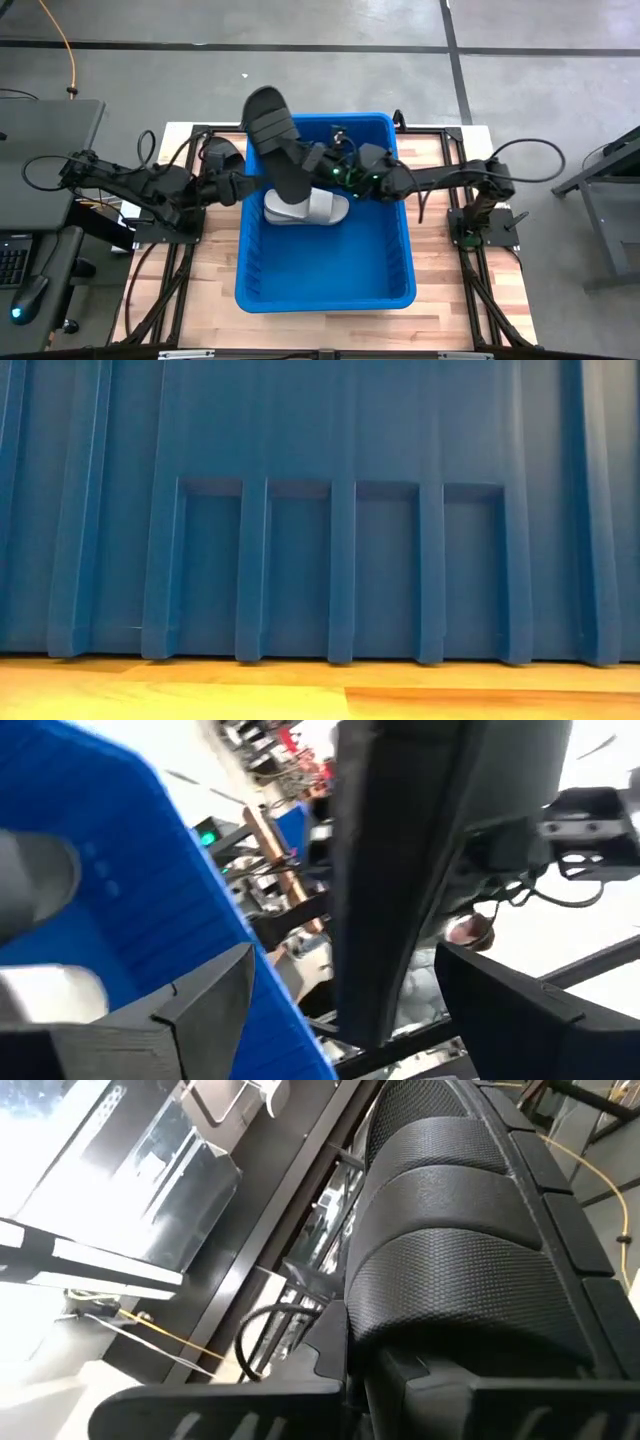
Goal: Pick and place slides into bin
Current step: Put the black slide into the blue bin
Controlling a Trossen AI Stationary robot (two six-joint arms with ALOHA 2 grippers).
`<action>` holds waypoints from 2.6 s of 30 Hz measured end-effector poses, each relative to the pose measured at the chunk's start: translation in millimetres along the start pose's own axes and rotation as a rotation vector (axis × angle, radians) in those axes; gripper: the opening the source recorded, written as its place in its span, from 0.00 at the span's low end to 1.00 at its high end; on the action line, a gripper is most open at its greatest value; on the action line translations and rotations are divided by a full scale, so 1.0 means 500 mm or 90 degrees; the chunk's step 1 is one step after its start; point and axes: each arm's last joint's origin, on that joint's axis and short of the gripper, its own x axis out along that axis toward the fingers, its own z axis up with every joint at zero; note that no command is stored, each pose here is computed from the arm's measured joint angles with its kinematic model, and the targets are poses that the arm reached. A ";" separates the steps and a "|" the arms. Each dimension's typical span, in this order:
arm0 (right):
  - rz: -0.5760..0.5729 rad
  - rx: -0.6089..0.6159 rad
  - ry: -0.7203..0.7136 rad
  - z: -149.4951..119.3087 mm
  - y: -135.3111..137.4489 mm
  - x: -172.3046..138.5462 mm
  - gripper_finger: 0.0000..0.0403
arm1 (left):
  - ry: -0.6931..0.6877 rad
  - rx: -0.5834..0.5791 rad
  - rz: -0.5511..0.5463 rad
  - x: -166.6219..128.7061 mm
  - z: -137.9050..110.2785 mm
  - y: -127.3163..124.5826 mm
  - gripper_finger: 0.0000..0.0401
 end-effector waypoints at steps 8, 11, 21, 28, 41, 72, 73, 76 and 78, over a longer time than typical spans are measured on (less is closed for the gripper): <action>-0.010 0.011 -0.002 -0.026 -0.020 0.023 0.00 | 0.001 -0.007 -0.029 0.000 0.003 -0.008 0.74; -0.002 0.012 -0.012 -0.022 -0.014 0.022 0.00 | 0.008 0.000 -0.020 0.005 -0.003 -0.005 0.74; 0.020 0.012 -0.025 -0.017 -0.007 0.022 0.00 | 0.012 0.008 -0.024 0.008 -0.005 -0.005 0.62; 0.027 0.013 -0.022 -0.021 -0.002 0.019 0.00 | 0.030 0.045 -0.043 0.008 -0.006 -0.008 0.21; 0.107 -0.051 0.072 -0.023 0.014 0.013 0.04 | 0.144 0.061 -0.118 -0.010 -0.005 -0.014 0.09; -0.108 -0.184 0.420 0.105 0.004 -0.069 0.59 | 0.527 -0.074 -0.092 -0.155 0.025 0.044 0.09; -0.113 -0.183 0.427 0.105 0.001 -0.070 0.59 | 0.529 -0.074 -0.098 -0.150 0.022 0.041 0.09; -0.129 -0.188 0.441 0.102 -0.006 -0.071 0.59 | 0.544 -0.070 -0.126 -0.139 0.016 0.032 0.09; -0.135 -0.189 0.442 0.101 -0.007 -0.072 0.59 | 0.553 -0.071 -0.137 -0.131 0.012 0.028 0.09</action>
